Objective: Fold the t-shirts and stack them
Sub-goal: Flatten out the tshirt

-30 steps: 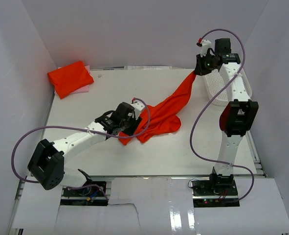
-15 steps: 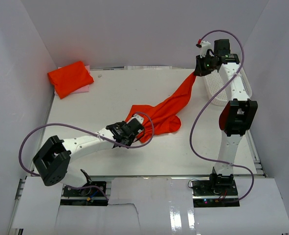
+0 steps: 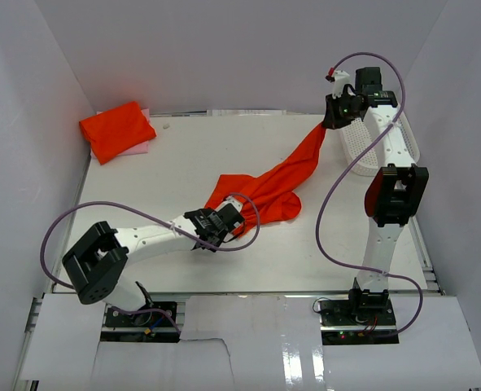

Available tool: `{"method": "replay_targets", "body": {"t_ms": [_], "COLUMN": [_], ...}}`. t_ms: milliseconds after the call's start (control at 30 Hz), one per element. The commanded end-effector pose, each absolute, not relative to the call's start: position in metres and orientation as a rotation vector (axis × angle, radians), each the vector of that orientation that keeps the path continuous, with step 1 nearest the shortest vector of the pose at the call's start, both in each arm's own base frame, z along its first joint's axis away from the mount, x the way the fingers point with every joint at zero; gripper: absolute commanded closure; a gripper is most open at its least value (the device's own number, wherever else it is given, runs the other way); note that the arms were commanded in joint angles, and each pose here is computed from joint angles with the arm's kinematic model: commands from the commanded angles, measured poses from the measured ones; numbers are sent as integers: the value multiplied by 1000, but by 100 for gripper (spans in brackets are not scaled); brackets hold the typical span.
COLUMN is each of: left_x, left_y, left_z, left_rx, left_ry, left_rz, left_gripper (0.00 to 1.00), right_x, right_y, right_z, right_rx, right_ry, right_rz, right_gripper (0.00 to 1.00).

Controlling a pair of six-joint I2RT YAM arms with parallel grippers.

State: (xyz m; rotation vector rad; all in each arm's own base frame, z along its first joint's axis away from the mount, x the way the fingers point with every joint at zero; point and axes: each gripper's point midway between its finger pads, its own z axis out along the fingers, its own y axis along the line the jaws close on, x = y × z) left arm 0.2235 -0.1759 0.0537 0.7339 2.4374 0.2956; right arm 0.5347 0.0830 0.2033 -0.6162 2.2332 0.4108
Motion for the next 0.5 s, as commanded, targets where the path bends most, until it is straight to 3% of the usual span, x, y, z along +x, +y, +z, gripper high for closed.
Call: {"method": "replay_targets", "body": {"t_ms": [0, 467], "left_x": [230, 240], "left_y": [-193, -205], "left_z": [58, 45], "left_rx": [757, 839], "left_ry": [2407, 2388], "left_rz": [258, 290], "left_gripper": [48, 49], "right_x": [532, 531], "right_y": [84, 85], "right_z": [214, 213], "right_rx": [-632, -638], "right_ry": [2205, 2207], "right_rz": [405, 410], "right_gripper": [92, 92]}}
